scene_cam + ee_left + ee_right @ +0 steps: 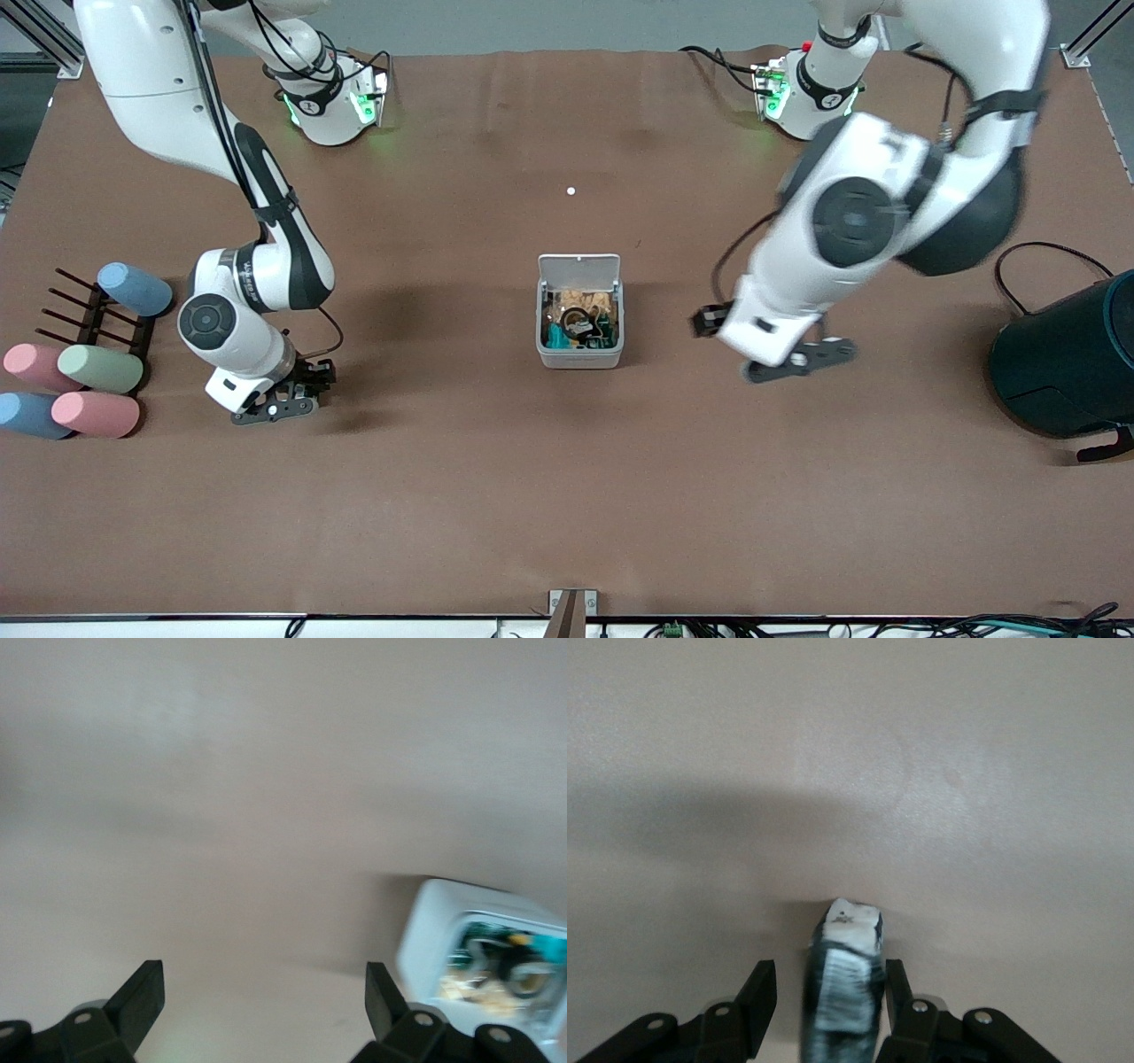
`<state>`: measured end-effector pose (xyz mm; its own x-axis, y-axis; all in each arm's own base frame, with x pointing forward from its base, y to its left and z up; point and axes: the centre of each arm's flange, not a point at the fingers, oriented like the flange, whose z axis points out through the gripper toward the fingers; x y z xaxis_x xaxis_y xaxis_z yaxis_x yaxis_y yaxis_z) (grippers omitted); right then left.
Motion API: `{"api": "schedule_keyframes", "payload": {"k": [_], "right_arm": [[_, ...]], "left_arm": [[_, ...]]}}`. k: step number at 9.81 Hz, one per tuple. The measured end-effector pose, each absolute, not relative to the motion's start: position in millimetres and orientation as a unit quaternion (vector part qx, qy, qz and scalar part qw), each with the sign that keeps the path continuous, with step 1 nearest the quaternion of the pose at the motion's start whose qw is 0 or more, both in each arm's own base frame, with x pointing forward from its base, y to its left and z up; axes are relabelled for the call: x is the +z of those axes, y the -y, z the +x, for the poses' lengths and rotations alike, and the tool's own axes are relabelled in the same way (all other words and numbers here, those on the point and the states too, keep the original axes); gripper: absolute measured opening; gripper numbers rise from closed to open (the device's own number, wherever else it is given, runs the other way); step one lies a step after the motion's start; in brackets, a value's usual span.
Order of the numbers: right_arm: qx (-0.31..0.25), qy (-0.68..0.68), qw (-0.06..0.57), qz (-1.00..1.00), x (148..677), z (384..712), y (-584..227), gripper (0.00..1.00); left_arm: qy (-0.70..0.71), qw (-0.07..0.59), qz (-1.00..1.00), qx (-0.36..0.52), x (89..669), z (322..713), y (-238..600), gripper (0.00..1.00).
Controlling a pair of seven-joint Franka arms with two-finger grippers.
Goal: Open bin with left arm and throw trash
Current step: 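Carry the black packet over the open bin with the right gripper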
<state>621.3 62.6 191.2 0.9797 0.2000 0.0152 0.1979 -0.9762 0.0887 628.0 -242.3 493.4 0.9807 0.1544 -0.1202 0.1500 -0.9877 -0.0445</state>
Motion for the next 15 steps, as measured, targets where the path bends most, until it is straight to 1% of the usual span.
{"api": "schedule_keyframes", "payload": {"k": [2,3,4,5,6,8,10,11,13,14,15], "right_arm": [[0.015,-0.102,0.043,0.994,178.6,618.4,-64.0,0.47],[0.015,-0.103,0.042,0.994,178.3,618.2,-64.6,0.31],[0.016,-0.104,0.042,0.994,179.3,618.4,-66.3,0.22],[0.014,-0.105,0.036,0.994,179.9,617.6,-72.7,0.20],[0.010,-0.088,0.011,0.996,181.6,615.7,-86.6,0.20],[-0.014,-0.043,-0.059,0.997,196.2,612.3,-125.7,0.20],[-0.028,0.008,-0.082,0.996,229.0,610.4,-177.3,0.20],[-0.032,0.042,-0.088,0.995,250.4,605.6,-217.0,0.20],[-0.027,0.090,-0.098,0.991,284.0,580.5,-313.4,0.20],[-0.023,0.109,-0.105,0.988,298.3,564.4,-358.2,0.20],[-0.014,0.127,-0.117,0.985,316.8,556.5,-388.7,0.20]], "left_arm": [[0.067,0.015,-0.996,0.064,519.3,641.1,155.9,1.00],[0.074,0.020,-0.995,0.066,531.9,638.3,132.1,1.00],[0.080,0.027,-0.994,0.066,543.8,632.9,123.3,1.00],[0.082,0.032,-0.994,0.059,558.7,626.4,119.6,1.00],[0.076,0.027,-0.996,0.049,576.1,618.9,119.8,1.00],[0.083,0.007,-0.996,0.039,610.8,601.1,114.1,1.00],[0.077,0.014,-0.996,0.038,633.7,586.4,92.9,1.00],[0.070,0.015,-0.997,0.032,647.8,576.7,86.0,1.00],[0.067,0.014,-0.997,0.027,659.1,554.3,85.3,1.00],[0.064,0.013,-0.998,0.016,653.8,544.0,87.8,1.00],[0.063,0.013,-0.998,0.008,642.5,534.0,89.3,1.00]]}}
